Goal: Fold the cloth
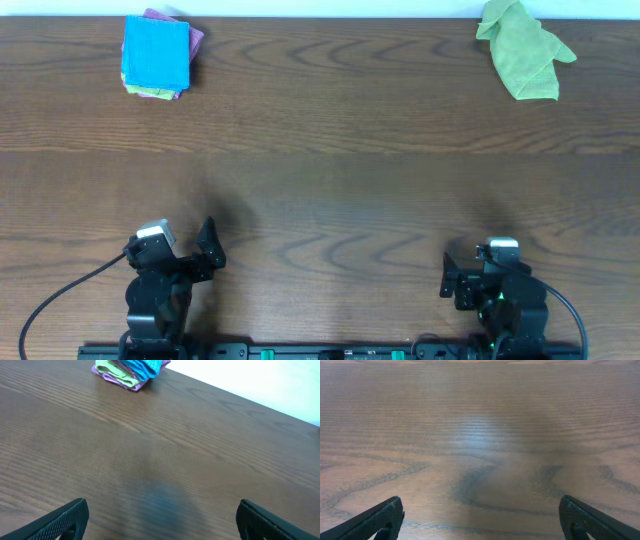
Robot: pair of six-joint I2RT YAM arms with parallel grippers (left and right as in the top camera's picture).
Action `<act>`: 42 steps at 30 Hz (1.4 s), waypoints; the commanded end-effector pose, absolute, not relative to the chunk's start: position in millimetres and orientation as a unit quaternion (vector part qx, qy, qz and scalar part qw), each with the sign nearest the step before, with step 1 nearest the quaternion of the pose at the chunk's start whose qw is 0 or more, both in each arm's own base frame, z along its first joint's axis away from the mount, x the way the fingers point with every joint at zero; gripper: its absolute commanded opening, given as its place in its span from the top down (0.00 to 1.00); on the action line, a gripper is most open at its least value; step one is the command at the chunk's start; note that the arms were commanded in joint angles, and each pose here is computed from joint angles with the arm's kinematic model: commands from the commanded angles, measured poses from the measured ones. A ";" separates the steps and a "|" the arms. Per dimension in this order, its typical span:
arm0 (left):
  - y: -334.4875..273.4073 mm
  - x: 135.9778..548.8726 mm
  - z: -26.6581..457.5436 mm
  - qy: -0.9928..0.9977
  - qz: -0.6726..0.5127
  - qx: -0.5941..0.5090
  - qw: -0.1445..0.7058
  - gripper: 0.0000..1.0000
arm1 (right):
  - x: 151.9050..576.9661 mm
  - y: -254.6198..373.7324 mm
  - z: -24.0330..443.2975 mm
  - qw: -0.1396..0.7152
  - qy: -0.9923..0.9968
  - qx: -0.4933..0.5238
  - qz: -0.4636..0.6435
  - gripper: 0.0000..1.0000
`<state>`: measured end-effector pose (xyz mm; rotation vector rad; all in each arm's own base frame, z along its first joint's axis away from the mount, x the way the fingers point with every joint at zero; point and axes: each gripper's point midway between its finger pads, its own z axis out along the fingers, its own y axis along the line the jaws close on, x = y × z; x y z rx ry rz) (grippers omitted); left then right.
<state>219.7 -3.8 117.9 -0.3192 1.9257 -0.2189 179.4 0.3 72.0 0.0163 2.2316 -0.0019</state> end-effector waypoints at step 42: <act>-1.8 219.3 109.7 0.819 -0.088 -0.139 0.549 0.05 | 473.1 -155.9 156.8 0.561 0.792 0.239 -0.027 0.01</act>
